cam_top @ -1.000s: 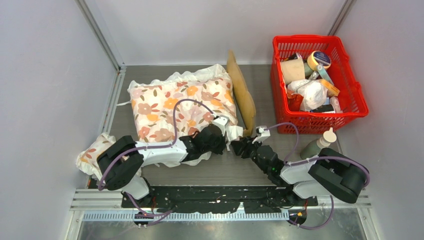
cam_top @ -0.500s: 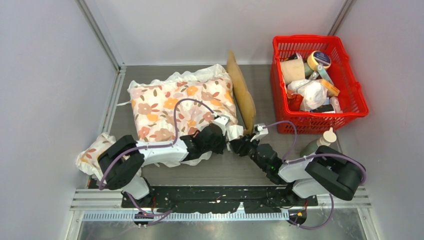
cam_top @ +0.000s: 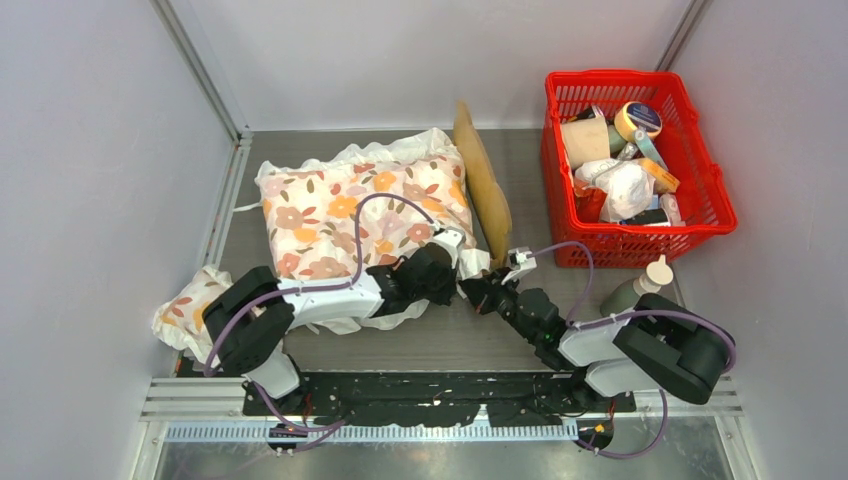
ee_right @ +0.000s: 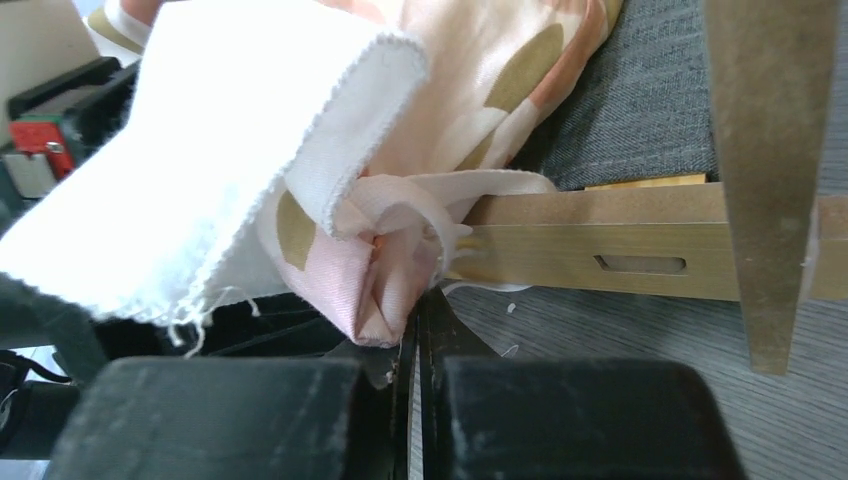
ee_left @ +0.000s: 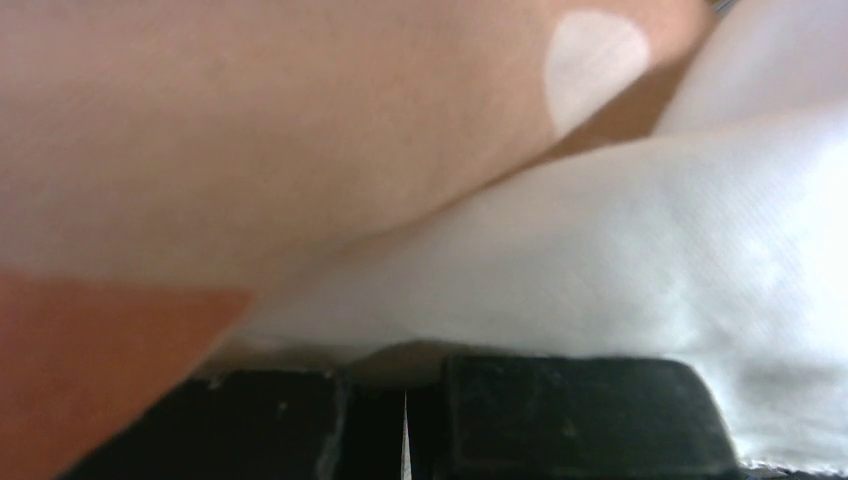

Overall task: Set up the pet bed
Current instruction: Tie the ropes to the bed frame.

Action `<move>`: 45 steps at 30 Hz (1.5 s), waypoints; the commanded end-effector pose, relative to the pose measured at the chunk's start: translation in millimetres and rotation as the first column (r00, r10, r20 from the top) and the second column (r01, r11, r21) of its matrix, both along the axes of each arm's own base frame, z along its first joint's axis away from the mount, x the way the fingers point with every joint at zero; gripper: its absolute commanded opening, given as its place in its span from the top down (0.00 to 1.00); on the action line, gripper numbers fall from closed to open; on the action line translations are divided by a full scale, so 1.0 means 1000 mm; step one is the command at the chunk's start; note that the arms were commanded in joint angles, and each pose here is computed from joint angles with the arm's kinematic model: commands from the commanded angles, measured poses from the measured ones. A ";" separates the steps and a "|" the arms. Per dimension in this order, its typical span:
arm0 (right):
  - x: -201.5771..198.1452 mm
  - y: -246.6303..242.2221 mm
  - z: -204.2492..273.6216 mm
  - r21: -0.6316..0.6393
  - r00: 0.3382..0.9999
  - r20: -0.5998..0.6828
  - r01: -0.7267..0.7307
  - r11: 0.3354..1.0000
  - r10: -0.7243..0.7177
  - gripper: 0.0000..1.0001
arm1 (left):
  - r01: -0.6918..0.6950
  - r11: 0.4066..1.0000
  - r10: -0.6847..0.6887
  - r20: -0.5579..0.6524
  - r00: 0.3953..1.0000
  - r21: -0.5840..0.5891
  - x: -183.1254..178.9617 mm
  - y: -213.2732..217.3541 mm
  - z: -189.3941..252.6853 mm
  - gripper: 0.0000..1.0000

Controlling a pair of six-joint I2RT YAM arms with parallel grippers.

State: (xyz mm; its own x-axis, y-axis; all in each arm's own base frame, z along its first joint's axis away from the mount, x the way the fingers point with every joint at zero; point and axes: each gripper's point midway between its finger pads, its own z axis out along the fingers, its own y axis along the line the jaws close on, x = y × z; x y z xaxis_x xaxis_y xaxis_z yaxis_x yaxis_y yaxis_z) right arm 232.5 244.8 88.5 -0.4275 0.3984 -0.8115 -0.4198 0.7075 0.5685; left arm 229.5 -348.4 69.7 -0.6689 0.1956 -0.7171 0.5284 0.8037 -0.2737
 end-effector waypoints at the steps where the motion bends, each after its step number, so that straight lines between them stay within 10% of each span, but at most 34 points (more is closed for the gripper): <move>1: 0.000 0.000 0.022 0.039 0.997 0.074 -0.017 0.999 0.014 0.95 | -0.037 0.999 0.037 0.019 0.999 -0.009 0.013 -0.003 0.011 1.00; 13: -0.006 0.015 0.020 -0.049 0.984 0.126 -0.123 0.991 0.128 0.92 | 0.061 0.998 -0.061 -0.011 0.998 0.025 0.003 -0.008 0.008 1.00; 25: -0.008 -0.001 0.011 -0.015 0.999 0.008 -0.044 0.999 0.044 0.50 | 0.091 0.996 -0.090 -0.018 0.996 0.019 0.006 -0.011 0.006 1.00; 45: 0.004 -0.067 0.008 0.033 0.921 -0.204 0.346 0.938 -0.332 0.61 | 0.066 0.996 -0.062 -0.064 0.996 0.062 0.008 -0.008 0.008 1.00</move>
